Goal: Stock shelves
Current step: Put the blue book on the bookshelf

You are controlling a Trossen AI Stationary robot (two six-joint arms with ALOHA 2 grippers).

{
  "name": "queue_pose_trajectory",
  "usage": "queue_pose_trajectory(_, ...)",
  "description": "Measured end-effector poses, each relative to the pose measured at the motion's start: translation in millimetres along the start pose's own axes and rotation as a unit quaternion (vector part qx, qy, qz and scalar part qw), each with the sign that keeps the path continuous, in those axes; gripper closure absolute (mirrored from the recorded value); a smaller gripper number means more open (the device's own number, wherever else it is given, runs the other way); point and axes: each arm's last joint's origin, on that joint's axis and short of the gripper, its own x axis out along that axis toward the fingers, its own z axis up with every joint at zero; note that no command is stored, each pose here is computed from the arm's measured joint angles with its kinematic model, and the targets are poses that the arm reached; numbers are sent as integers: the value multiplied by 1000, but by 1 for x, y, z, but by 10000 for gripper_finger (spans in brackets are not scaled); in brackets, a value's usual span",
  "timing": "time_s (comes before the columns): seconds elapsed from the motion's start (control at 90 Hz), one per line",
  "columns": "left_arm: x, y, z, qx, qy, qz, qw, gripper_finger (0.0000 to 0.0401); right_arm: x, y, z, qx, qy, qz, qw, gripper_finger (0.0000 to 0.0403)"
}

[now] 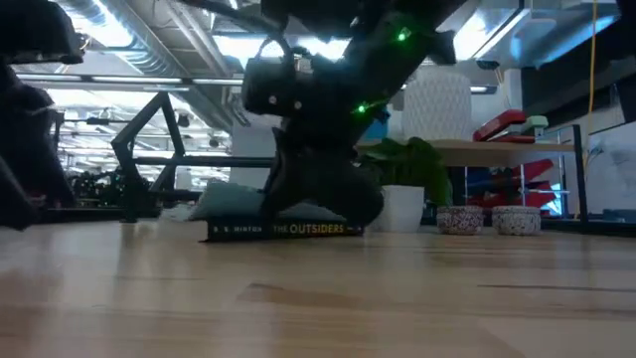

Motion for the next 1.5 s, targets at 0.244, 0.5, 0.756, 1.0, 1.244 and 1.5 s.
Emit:
queue_pose_trajectory(0.244,-31,5,-3,-6,0,42,999,50,-51,-55,39,114,-80,-82,987,399)
queue_pose_trajectory(0.5,-47,7,-16,-41,-41,38,998,50,-99,-141,81,248,-178,-157,939,400)
queue_pose_trajectory(0.756,-49,6,-17,-51,-78,26,995,50,-94,-232,58,452,-247,-229,826,400)
queue_pose_trajectory(1.0,-49,5,-15,-49,-108,24,993,50,-55,-273,27,569,-262,-313,714,400)
queue_pose_trajectory(1.244,-49,6,-15,-40,-109,26,993,50,-18,-270,18,622,-270,-351,646,401)
queue_pose_trajectory(1.5,-49,6,-15,-25,-109,27,993,50,-2,-267,18,652,-301,-304,626,401)
